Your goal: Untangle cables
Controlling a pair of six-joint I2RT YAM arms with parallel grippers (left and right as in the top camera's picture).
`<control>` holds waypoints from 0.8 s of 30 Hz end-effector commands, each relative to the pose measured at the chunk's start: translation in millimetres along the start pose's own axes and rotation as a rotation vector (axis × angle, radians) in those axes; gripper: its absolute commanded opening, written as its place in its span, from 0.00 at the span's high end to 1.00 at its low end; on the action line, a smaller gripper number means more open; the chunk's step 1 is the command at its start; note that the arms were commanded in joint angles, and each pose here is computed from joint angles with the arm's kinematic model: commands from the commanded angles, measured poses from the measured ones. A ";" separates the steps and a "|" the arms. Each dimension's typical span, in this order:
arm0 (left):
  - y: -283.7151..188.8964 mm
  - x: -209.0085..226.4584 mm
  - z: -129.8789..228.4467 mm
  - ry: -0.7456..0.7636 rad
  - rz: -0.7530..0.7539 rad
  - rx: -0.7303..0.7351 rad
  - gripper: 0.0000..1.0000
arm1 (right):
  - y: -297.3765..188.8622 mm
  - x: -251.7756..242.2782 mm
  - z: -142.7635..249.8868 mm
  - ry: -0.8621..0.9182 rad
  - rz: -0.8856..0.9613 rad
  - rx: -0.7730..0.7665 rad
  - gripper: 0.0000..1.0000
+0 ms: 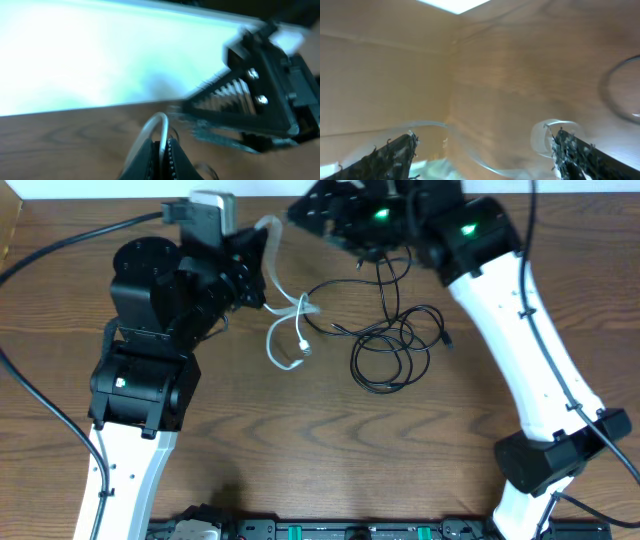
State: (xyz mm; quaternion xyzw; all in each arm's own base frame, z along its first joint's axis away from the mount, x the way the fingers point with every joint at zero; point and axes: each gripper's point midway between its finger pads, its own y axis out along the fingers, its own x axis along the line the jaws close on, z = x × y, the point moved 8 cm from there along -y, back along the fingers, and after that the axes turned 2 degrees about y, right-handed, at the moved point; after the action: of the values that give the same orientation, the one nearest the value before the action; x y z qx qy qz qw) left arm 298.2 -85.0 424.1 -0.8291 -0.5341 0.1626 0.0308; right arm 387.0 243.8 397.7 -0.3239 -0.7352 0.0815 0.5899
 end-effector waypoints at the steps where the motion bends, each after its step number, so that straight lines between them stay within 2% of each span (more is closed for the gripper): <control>1: -1.9 10.0 -15.3 -0.036 -0.119 -0.094 0.93 | -17.4 -26.3 -19.2 -0.085 0.086 -0.049 0.12; 8: 16.5 20.5 -33.2 -0.065 -0.183 -0.232 0.93 | -40.8 -65.9 -23.5 -0.052 0.212 0.004 0.11; 15: 64.3 32.9 -43.3 -0.096 -0.164 -0.378 0.93 | -45.3 -76.3 -13.7 -0.139 0.257 0.079 0.12; 21: 110.6 58.6 -42.5 -0.104 -0.244 -0.545 0.93 | -40.6 -83.8 4.6 -0.190 0.342 0.163 0.18; 24: 136.7 80.9 -37.2 -0.111 -0.297 -0.521 0.93 | -35.5 -86.6 9.7 -0.206 0.408 0.165 0.19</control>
State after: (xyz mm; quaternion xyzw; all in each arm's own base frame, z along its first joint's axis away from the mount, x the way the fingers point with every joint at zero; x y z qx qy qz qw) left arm 432.7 -80.5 418.4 -0.7435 -0.6389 0.0557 -0.1893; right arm 376.2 162.9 349.7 -0.3910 -0.6989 0.2557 0.5416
